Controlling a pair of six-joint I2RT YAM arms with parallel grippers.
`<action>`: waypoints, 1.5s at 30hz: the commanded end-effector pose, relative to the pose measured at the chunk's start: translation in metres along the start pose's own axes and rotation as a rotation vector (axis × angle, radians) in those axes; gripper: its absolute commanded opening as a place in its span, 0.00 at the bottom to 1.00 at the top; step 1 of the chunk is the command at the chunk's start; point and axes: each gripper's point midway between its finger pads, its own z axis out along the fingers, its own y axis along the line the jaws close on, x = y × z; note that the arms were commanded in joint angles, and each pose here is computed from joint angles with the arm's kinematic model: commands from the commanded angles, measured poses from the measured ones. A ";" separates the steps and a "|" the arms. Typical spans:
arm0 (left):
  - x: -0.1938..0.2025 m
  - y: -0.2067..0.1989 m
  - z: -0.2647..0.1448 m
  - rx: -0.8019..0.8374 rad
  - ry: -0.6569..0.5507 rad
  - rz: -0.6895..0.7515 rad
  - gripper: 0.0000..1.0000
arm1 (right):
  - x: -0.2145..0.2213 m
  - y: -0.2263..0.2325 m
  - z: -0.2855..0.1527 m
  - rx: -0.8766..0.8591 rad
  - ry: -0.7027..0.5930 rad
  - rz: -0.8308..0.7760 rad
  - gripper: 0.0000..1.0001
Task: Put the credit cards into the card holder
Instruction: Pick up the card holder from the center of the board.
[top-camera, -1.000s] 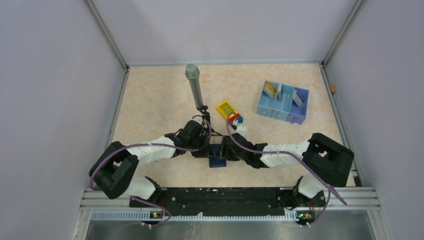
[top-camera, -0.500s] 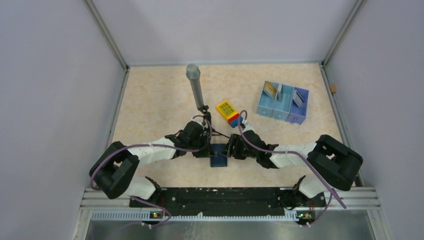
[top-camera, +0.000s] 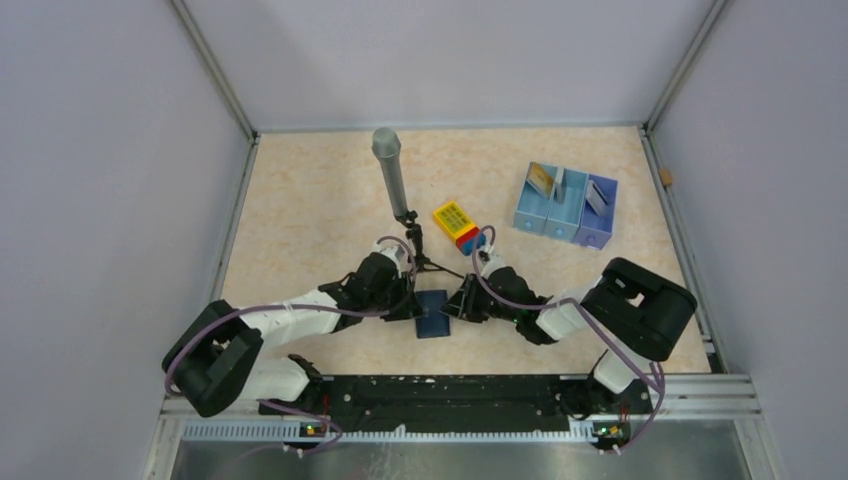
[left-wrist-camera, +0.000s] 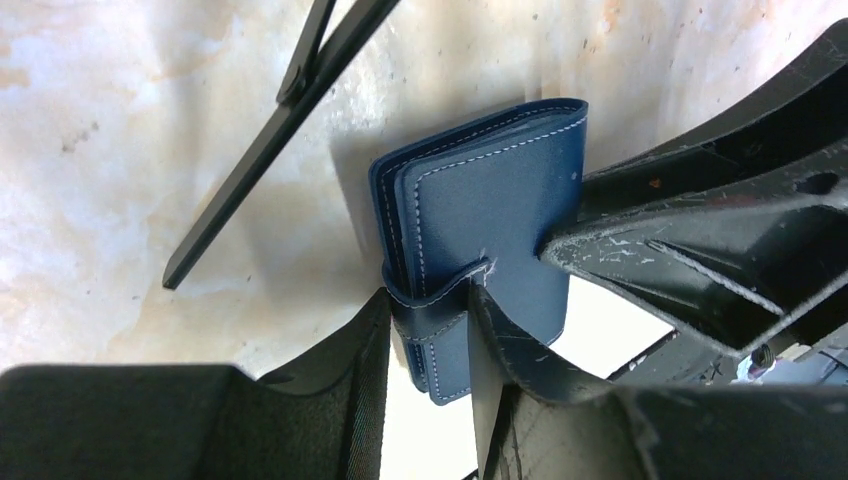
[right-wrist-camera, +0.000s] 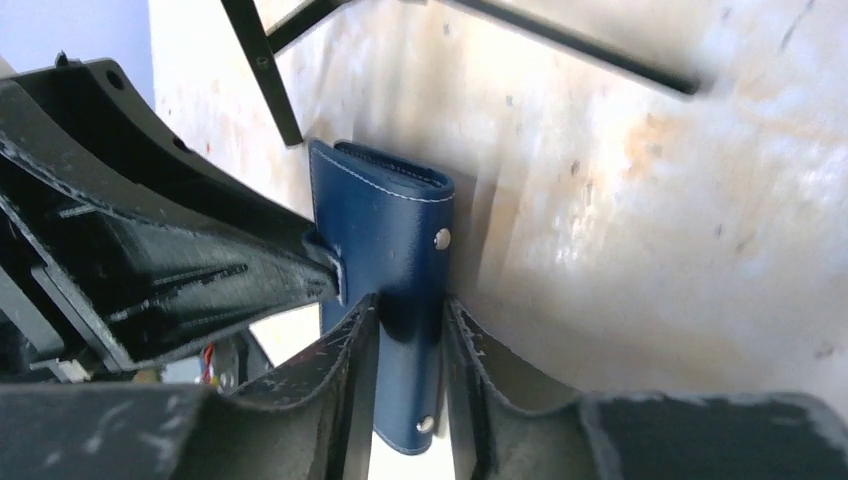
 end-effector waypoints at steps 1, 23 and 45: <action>0.043 0.059 -0.008 -0.188 0.097 0.036 0.33 | 0.027 -0.010 -0.009 -0.011 0.083 0.027 0.20; -0.015 -0.071 -0.111 0.343 -0.140 0.017 0.70 | -0.031 0.088 -0.084 -0.317 -0.129 -0.122 0.00; -0.015 -0.120 -0.140 0.575 -0.083 0.035 0.63 | -0.044 0.158 -0.133 -0.616 -0.179 -0.194 0.00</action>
